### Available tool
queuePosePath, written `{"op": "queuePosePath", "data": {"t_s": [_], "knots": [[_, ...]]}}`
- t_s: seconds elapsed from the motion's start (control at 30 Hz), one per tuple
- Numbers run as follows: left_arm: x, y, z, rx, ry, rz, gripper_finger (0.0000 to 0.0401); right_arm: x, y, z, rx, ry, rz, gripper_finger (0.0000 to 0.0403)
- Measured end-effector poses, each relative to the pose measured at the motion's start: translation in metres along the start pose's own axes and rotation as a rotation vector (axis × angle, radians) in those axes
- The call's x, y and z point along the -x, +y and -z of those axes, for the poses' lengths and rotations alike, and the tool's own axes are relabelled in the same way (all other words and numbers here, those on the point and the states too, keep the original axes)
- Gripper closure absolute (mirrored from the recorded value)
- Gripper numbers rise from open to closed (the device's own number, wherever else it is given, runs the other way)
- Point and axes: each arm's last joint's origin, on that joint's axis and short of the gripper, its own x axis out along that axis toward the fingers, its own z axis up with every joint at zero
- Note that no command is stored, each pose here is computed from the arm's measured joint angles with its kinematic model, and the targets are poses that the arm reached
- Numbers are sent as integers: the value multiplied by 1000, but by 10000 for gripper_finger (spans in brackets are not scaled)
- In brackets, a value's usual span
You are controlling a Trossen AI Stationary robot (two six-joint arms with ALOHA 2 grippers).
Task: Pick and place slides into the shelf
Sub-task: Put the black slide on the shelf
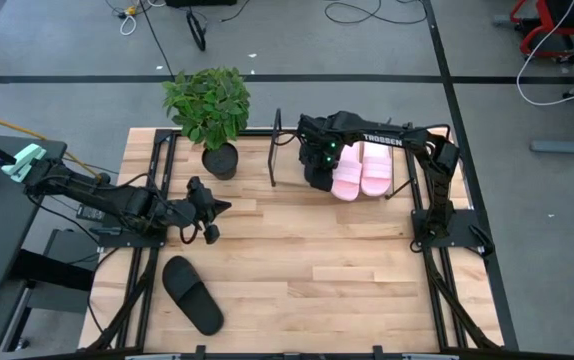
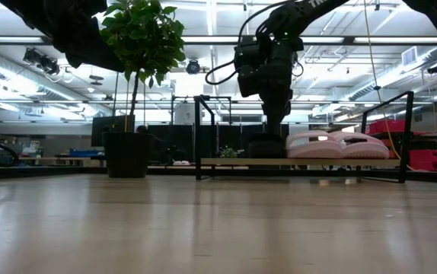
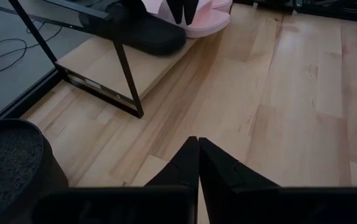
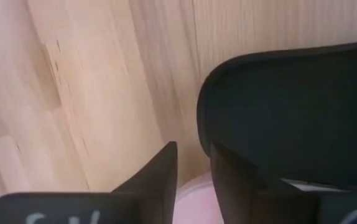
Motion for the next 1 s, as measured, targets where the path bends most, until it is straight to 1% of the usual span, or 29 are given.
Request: {"op": "queuePosePath", "data": {"t_s": [0.17, 0.23, 0.3, 0.4, 0.5, 0.67, 0.73, 0.9, 1.0], "knots": [[0, 0, 0, 0, 0, 0, 377, 0, 0, 0, -1, -2, 1, 295], [0, 0, 0, 0, 0, 0, 378, 0, 0, 1, -20, 6, -2, 295], [0, 0, 0, 0, 0, 0, 381, 1, 2, 4, -55, 38, -32, 296], [0, 0, 0, 2, 0, 0, 387, 6, 14, 9, -78, 107, -85, 295], [-1, 0, 3, 2, 13, -3, 389, 17, 37, 15, -36, 125, -93, 297], [-1, 0, 7, 12, 66, 36, 379, 45, 82, 23, 11, -7, -100, 300], [-1, 1, 11, 24, 116, 50, 375, 58, 99, 26, 17, -97, -109, 300], [3, 8, 28, 102, 311, 33, 363, 82, 137, 35, 25, -312, -64, 301], [6, 9, 36, 151, 446, 77, 355, 86, 154, 46, 14, -393, -53, 300]]}}
